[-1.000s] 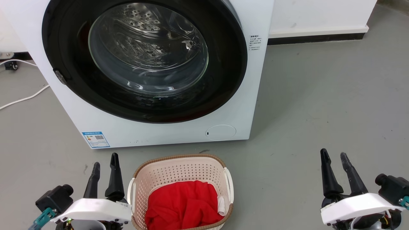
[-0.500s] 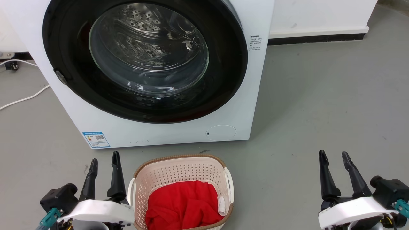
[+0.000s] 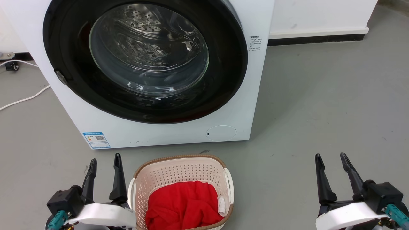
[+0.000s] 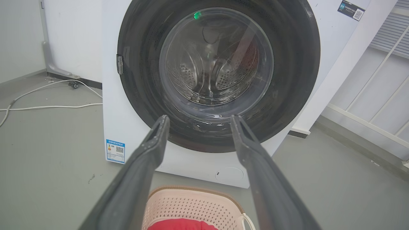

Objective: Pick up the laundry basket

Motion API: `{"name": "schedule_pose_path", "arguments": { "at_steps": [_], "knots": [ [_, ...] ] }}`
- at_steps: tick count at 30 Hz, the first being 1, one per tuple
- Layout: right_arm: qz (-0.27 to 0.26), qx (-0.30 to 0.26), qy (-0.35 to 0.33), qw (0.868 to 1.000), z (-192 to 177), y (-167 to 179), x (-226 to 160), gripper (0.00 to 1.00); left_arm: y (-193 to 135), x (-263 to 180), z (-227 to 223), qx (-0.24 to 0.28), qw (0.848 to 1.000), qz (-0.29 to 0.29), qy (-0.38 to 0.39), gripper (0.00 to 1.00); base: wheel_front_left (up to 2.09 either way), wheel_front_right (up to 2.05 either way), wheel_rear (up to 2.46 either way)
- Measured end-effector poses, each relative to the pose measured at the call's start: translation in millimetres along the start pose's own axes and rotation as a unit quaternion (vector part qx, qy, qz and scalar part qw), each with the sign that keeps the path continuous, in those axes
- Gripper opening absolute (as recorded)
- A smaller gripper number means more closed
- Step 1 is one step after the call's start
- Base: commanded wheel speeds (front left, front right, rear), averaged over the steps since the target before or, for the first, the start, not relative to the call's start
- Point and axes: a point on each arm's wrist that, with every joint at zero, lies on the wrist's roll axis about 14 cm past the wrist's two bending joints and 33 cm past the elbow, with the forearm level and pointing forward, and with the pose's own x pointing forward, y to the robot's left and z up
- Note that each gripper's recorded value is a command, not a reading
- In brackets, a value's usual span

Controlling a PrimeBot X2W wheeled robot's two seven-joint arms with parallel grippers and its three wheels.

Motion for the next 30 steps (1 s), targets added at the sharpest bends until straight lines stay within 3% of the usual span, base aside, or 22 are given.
{"name": "schedule_pose_path", "arguments": {
  "at_steps": [15,30],
  "knots": [
    [0.012,-0.069,-0.012,0.997,5.3,2.7,-2.6,1.00,-3.6,-4.6,0.2,0.073,0.997,-0.013,-0.007,1.00,0.00,0.00,0.00],
    [0.020,-0.104,-0.026,0.994,11.0,5.1,-4.4,1.00,-8.6,-6.3,3.2,0.132,0.991,-0.026,-0.019,1.00,0.00,0.00,0.00]
  ]
}}
